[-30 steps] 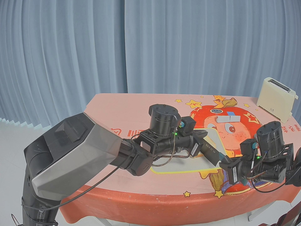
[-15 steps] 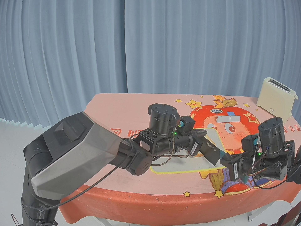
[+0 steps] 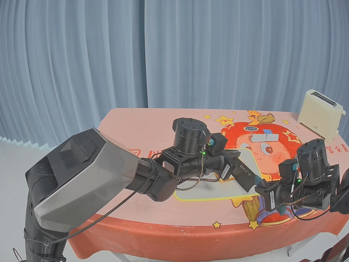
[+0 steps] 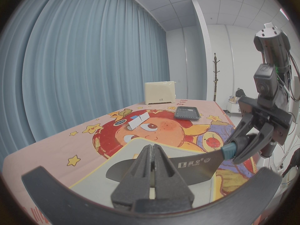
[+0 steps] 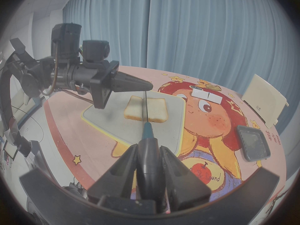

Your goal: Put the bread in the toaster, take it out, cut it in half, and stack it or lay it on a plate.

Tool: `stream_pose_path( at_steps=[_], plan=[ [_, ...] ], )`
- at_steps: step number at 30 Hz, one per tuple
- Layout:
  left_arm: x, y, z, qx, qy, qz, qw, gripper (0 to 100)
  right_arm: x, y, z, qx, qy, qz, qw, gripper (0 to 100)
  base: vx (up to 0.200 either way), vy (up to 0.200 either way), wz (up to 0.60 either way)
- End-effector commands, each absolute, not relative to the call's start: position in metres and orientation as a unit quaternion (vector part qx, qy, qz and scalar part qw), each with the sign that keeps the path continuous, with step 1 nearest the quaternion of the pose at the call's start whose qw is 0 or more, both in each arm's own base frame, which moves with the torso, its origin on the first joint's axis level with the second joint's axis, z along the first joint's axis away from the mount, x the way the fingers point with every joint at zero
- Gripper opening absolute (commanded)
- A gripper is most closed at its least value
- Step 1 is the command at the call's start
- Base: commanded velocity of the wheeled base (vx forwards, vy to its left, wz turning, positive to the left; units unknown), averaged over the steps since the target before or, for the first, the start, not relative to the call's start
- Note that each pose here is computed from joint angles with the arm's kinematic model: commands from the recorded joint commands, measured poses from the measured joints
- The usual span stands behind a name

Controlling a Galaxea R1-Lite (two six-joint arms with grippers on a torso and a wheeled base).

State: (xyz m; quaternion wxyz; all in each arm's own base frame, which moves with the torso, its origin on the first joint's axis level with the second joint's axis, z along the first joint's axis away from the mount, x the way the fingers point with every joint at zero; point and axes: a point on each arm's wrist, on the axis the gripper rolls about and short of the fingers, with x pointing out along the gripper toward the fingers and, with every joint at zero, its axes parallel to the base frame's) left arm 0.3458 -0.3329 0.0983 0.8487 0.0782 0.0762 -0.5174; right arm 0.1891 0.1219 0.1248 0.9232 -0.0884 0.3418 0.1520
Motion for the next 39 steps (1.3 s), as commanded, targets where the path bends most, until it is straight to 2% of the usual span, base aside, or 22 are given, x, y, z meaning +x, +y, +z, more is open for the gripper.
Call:
stream_pose_path(
  at_steps=[1,4,8,25,33,39],
  plan=[
    [0.345,-0.335,0.121,0.071,0.042,-0.518,0.851,0,0.189,0.123,0.122,-0.091,0.346,0.154,0.921,0,0.000,0.000,0.00],
    [0.348,-0.338,0.131,0.069,0.032,-0.517,0.852,0,0.188,0.124,0.123,-0.091,0.343,0.157,0.922,0,0.000,0.000,0.00],
    [0.349,-0.338,0.132,0.069,0.034,-0.517,0.852,0,0.187,0.125,0.124,-0.092,0.340,0.161,0.922,0,0.000,0.000,0.00],
    [0.347,-0.336,0.097,0.082,0.083,-0.512,0.851,0,0.186,0.127,0.126,-0.093,0.335,0.163,0.924,0,0.000,0.000,0.00],
    [0.346,-0.331,0.089,0.084,0.095,-0.509,0.851,0,0.187,0.128,0.129,-0.090,0.329,0.163,0.926,0,0.000,0.000,0.00],
    [0.344,-0.329,0.083,0.087,0.105,-0.504,0.853,0,0.192,0.131,0.134,-0.073,0.296,0.165,0.938,0,0.000,0.000,0.00]
  ],
)
